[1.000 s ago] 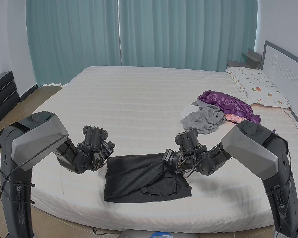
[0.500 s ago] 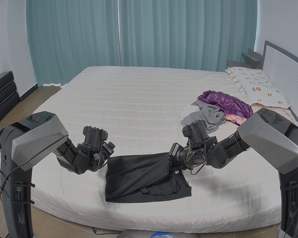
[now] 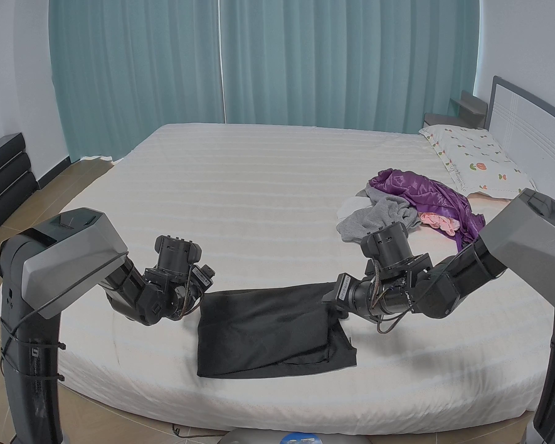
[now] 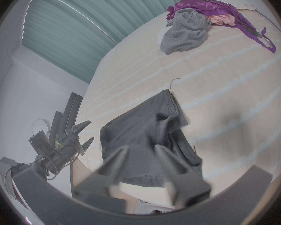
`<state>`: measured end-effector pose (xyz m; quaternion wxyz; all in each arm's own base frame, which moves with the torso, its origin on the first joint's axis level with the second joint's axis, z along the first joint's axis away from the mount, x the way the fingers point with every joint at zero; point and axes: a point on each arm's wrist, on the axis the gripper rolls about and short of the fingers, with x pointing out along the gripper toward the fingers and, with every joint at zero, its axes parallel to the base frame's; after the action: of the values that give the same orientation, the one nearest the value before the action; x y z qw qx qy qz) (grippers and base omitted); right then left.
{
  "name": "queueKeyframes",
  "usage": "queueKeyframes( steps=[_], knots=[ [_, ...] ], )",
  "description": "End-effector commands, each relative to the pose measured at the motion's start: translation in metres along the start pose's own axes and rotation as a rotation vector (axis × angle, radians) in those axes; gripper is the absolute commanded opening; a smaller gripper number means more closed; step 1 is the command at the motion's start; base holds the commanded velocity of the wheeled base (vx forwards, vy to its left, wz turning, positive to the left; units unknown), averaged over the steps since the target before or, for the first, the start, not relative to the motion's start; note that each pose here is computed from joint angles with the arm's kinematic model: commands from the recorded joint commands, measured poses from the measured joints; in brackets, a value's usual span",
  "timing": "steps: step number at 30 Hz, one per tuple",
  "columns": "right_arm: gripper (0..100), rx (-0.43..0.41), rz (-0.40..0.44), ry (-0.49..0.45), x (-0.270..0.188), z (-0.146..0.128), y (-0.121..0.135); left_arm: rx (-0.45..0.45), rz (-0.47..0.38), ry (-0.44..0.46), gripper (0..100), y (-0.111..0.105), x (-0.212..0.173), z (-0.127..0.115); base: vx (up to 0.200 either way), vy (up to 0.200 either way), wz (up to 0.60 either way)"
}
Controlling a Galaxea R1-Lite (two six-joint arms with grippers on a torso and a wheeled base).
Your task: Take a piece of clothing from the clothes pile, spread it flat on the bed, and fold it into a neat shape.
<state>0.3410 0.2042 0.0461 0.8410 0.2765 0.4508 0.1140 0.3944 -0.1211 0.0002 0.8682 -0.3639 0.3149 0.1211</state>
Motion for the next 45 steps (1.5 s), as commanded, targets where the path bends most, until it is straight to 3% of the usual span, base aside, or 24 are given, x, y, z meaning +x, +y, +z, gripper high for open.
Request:
queueKeyframes(
  steps=[1,8,12,22,27,28,38,44,45],
  knots=[
    [100,-0.009,-0.006,0.007,-0.024,-0.007,-0.005,-0.002,0.000,-0.002,100,0.000,0.001,0.001,0.000,0.000,0.00],
    [100,-0.013,-0.024,0.009,-0.028,-0.005,-0.015,-0.003,-0.005,-0.003,100,-0.001,0.005,0.000,0.000,0.000,0.00],
    [100,0.003,-0.040,-0.008,0.010,0.006,-0.024,0.002,-0.018,-0.004,100,-0.006,0.022,0.000,0.000,0.000,0.00],
    [100,0.028,-0.038,-0.046,0.062,0.030,-0.029,0.157,0.018,0.037,100,0.001,0.052,-0.015,0.000,0.000,0.00],
    [100,0.038,-0.041,-0.069,0.072,0.040,-0.036,0.182,0.026,0.055,100,0.001,0.050,-0.021,0.000,0.000,0.00],
    [100,0.038,-0.041,-0.069,0.072,0.040,-0.036,0.182,0.026,0.055,0,0.001,0.050,-0.021,0.000,0.000,0.00],
    [100,0.026,-0.028,-0.077,0.113,0.040,-0.039,0.141,0.047,-0.017,0,-0.003,0.050,-0.015,0.000,0.000,0.00],
    [100,0.022,-0.054,-0.144,0.138,0.045,-0.039,0.113,0.042,-0.042,0,-0.005,0.052,-0.007,0.000,0.000,0.00],
    [0,0.022,-0.050,-0.154,0.139,0.047,-0.038,0.115,0.043,-0.041,0,-0.004,0.053,-0.007,0.000,0.000,0.00]
  ],
)
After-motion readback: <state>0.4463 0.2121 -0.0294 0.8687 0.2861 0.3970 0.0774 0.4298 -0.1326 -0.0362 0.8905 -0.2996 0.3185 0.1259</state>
